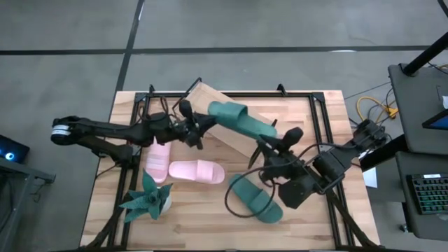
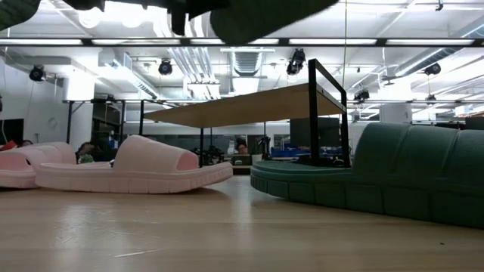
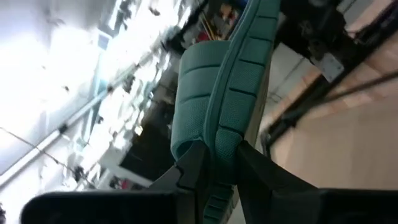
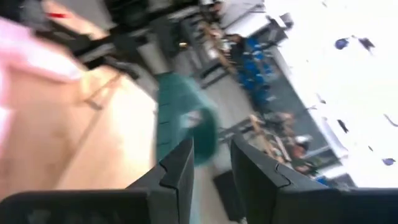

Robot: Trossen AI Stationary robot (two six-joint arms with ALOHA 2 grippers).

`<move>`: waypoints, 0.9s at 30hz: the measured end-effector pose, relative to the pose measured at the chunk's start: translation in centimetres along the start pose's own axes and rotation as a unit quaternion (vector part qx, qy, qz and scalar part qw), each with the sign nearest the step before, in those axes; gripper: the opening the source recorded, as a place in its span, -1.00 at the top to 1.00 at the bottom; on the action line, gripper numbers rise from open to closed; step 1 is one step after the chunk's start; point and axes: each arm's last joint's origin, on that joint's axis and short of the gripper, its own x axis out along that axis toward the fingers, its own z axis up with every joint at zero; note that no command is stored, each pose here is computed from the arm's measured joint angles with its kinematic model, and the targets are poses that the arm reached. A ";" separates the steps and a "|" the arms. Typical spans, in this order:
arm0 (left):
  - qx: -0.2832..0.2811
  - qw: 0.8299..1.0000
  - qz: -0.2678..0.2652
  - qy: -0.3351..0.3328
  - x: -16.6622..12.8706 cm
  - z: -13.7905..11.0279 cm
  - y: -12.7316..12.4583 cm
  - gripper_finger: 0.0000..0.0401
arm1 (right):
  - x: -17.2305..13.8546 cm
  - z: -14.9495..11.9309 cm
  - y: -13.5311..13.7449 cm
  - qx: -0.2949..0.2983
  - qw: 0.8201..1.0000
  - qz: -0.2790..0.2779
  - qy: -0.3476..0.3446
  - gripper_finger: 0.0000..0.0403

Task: Pick and place slides into the shelf
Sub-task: Put the right green slide on the shelf

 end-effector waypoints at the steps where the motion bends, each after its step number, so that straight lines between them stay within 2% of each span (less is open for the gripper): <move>1: -0.005 1.000 -0.001 0.009 -0.1 0.0 0.0 0.77 | -0.1 0.0 -0.3 0.003 1.000 -0.004 -0.001 0.54; 5: -0.017 0.999 0.008 0.040 -0.4 0.1 0.0 0.77 | -0.3 -0.2 -1.1 0.020 1.000 -0.007 -0.003 0.58; 8: -0.015 0.996 0.032 0.088 -0.5 0.1 -0.2 0.77 | -0.3 -0.3 -1.4 0.029 1.000 -0.006 -0.003 0.61; 12: -0.001 0.989 0.054 0.139 -0.4 0.1 -0.5 0.77 | -0.3 -0.3 -1.3 0.007 1.000 0.007 -0.005 0.59; 16: 0.012 0.988 0.053 0.146 -0.5 0.4 -0.8 0.77 | 0.1 -0.2 -0.4 -0.031 0.999 0.029 -0.002 0.39; 21: 0.010 0.990 0.050 0.134 -0.7 1.0 -1.0 0.77 | 2.1 -0.2 0.8 -0.059 0.995 0.084 0.017 0.01; 27: 0.000 0.992 0.053 0.113 -0.8 1.9 -1.3 0.77 | 4.9 -0.5 0.9 -0.074 0.994 0.052 0.054 -0.27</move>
